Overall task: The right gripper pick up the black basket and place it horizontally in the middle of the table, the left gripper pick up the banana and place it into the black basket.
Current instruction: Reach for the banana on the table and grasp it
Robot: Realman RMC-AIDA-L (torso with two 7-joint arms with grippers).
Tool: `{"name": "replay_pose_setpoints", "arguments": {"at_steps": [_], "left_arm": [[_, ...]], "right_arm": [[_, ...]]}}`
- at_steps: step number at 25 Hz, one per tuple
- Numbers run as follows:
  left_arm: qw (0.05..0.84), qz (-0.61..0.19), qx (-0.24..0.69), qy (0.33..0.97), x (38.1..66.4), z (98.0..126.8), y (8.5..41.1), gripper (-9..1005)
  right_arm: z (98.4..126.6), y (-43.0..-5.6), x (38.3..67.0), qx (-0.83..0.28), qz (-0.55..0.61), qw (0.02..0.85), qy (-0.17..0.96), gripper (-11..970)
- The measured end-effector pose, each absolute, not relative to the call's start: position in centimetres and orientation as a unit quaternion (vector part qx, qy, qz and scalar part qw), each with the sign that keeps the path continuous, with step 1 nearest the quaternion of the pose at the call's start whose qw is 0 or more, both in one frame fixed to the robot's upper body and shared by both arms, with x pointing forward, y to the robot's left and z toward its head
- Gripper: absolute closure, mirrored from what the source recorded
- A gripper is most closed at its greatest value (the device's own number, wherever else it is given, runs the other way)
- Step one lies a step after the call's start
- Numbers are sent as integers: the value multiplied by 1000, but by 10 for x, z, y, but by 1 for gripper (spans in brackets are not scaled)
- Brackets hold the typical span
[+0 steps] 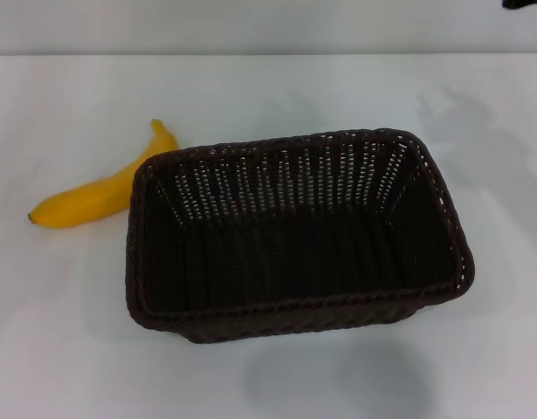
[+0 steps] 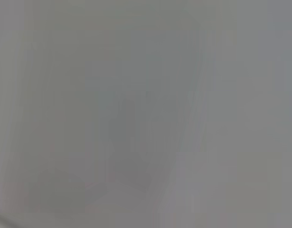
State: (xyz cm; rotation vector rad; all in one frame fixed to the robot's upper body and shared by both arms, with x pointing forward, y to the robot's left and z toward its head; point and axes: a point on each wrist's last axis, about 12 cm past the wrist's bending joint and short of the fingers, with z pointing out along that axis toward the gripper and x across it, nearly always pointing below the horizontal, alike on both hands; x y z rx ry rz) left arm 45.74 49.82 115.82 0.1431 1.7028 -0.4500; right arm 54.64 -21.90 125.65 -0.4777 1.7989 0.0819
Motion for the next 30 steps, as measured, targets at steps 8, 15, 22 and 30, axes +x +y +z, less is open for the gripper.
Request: {"name": "replay_pose_setpoints", "arguments": {"at_steps": [8, 15, 22, 30], "left_arm": [[528, -199, 96, 820, 469, 1173, 504, 160], [451, -208, 178, 850, 520, 1189, 477, 165], [369, -209, 277, 862, 571, 1193, 428, 170], [321, -210, 313, 869, 593, 1171, 396, 176]], "right_arm": [[1232, -222, 545, -231, 10, 671, 704, 575], [1199, -244, 537, -204, -31, 694, 690, 574], [1178, -256, 536, -194, -45, 679, 706, 573], [1165, -263, 531, -189, -50, 665, 721, 574]]}}
